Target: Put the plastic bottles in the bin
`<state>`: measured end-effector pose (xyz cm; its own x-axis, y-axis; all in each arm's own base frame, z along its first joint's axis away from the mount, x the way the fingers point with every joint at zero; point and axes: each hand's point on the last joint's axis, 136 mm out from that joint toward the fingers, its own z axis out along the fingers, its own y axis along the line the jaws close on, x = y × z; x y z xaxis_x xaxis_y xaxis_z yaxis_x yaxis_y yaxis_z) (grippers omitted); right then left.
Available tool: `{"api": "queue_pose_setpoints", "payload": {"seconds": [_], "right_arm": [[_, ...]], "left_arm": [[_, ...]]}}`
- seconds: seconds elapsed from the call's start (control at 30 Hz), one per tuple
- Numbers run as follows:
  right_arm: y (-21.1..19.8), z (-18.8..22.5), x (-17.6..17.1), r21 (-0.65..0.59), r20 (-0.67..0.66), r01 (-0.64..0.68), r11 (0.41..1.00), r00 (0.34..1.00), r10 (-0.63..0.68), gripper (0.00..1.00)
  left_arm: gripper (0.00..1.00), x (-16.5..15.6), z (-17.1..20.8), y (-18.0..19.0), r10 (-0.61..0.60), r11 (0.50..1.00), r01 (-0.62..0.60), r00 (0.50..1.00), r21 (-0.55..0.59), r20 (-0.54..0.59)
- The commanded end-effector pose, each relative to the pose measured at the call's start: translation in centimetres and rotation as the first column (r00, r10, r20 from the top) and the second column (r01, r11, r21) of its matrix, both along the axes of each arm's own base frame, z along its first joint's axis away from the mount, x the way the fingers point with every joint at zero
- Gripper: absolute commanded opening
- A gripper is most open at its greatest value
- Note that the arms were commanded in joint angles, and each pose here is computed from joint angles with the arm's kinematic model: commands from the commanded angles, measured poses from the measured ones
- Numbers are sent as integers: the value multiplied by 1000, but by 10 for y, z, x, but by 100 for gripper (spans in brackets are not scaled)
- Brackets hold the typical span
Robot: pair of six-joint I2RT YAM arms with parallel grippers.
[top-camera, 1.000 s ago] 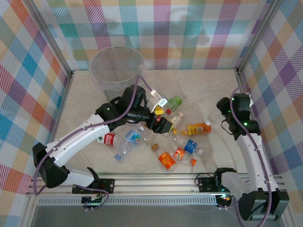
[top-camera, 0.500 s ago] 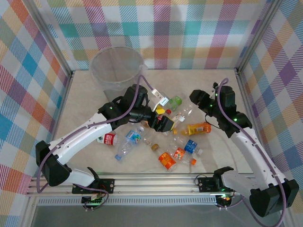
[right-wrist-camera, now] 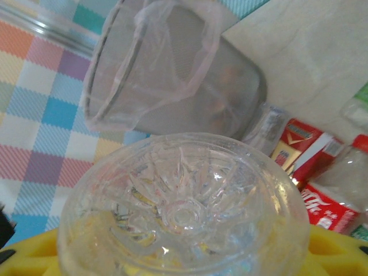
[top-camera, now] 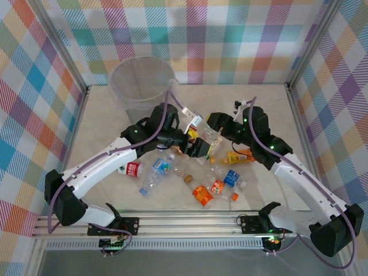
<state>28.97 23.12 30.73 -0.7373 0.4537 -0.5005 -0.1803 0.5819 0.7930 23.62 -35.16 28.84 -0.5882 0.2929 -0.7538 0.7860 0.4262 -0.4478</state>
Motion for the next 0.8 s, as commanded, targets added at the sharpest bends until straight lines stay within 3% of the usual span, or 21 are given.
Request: {"api": "queue_pose_setpoints", "payload": {"seconds": [0.0, 0.1, 0.43, 0.67, 0.7, 0.77], "right_arm": [[17, 31, -3, 78, 71, -46, 996, 997, 41, 59], [25, 34, -6, 78, 88, -72, 994, 994, 65, 59], [23, 32, -9, 69, 92, -59, 996, 994, 53, 59], [22, 30, -8, 64, 91, -54, 996, 995, 48, 60], [24, 30, -8, 67, 91, -61, 996, 994, 54, 62], [27, 33, -10, 70, 93, -78, 995, 993, 71, 77]], "left_arm": [[95, 0, 15, -4, -9, 998, 10, 1000, -62, 11], [93, 0, 14, -5, -17, 998, 17, 1000, -66, 2], [65, -4, 18, -6, -43, 996, 43, 999, -75, -3], [55, -9, 28, -6, -66, 993, 67, 998, -97, 11], [54, -10, 30, -5, -67, 993, 68, 998, -97, 15], [53, -12, 36, -1, -63, 993, 66, 997, -97, 35]]}}
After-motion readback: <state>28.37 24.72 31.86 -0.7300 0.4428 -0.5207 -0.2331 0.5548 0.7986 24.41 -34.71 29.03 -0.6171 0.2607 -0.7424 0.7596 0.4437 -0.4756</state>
